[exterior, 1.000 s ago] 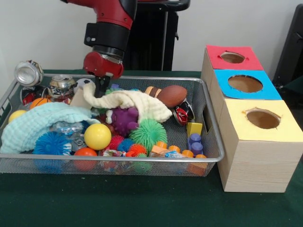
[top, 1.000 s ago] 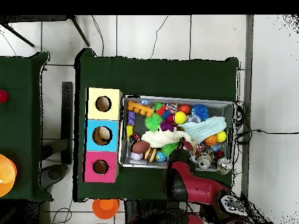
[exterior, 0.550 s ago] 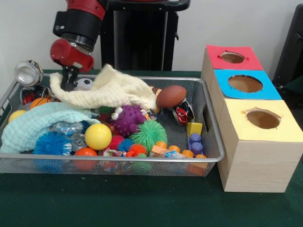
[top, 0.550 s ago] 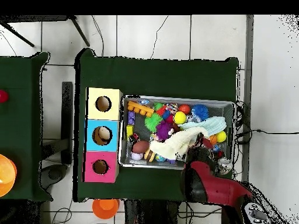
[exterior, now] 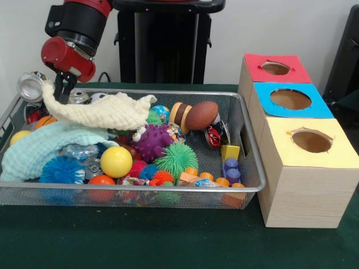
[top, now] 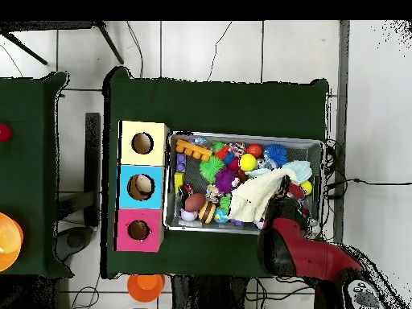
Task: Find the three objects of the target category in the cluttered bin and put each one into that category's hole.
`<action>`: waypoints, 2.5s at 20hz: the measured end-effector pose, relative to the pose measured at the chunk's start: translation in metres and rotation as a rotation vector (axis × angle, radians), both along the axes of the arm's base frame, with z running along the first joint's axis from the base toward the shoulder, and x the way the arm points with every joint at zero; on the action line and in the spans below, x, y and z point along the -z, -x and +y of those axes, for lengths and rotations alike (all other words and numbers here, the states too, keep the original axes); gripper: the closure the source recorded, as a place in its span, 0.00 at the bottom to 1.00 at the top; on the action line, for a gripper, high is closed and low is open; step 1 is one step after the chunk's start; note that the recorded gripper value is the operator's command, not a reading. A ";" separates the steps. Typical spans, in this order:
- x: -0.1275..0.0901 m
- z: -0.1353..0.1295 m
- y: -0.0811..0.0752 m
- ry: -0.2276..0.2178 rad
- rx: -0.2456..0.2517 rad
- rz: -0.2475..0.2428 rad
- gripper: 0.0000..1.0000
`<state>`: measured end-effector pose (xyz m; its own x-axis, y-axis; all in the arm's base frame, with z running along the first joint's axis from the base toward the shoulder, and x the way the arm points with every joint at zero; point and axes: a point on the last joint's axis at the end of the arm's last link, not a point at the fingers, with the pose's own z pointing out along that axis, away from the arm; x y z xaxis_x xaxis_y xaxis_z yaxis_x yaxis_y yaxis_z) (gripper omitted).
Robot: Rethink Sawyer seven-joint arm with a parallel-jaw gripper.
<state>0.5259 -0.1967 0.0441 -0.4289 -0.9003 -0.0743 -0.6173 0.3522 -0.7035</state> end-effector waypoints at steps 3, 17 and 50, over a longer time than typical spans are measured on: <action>-0.002 -0.003 -0.005 0.007 -0.002 -0.009 1.00; -0.010 -0.003 -0.017 0.024 -0.018 -0.023 1.00; 0.040 0.124 0.053 -0.556 -0.021 0.392 1.00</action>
<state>0.4727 -0.0723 0.0037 -0.5013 -0.7817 -0.3709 -0.8004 0.5818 -0.1445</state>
